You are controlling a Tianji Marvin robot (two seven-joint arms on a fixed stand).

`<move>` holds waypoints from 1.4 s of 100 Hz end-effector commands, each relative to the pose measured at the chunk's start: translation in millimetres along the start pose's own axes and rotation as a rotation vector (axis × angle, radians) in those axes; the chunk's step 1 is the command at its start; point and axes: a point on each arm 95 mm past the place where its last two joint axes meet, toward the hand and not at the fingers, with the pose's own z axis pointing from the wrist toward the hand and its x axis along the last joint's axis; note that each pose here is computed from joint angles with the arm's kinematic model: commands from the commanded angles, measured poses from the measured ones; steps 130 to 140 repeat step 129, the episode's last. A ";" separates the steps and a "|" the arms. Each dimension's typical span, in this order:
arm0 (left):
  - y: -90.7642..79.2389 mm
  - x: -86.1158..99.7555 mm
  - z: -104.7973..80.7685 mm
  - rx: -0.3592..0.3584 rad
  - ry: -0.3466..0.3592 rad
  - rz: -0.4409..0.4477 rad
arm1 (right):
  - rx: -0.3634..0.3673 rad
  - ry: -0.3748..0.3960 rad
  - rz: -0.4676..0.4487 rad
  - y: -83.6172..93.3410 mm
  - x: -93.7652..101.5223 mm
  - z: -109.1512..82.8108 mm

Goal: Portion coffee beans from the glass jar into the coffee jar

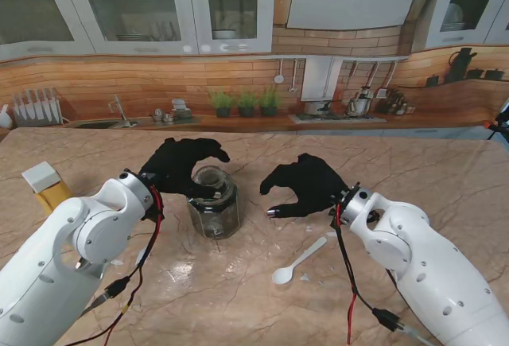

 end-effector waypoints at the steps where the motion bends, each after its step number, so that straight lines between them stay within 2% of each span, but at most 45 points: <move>1: 0.6 4.1 -5.5 0.023 0.001 -0.025 | -0.027 -0.007 0.022 5.8 5.5 2.9; 36: -3.6 -4.4 -28.4 0.137 -0.028 -0.175 | -0.045 -0.091 0.156 13.4 10.5 7.2; 66: 7.3 -13.7 -40.4 0.142 -0.056 -0.220 | -0.087 -0.140 0.198 12.4 13.2 10.2; 83: 12.7 -13.7 -42.3 0.168 -0.051 -0.246 | -0.086 -0.143 0.200 10.7 12.7 10.4; 140: 25.1 -12.5 -47.0 0.146 -0.063 -0.271 | -0.077 -0.138 0.212 6.8 16.0 12.6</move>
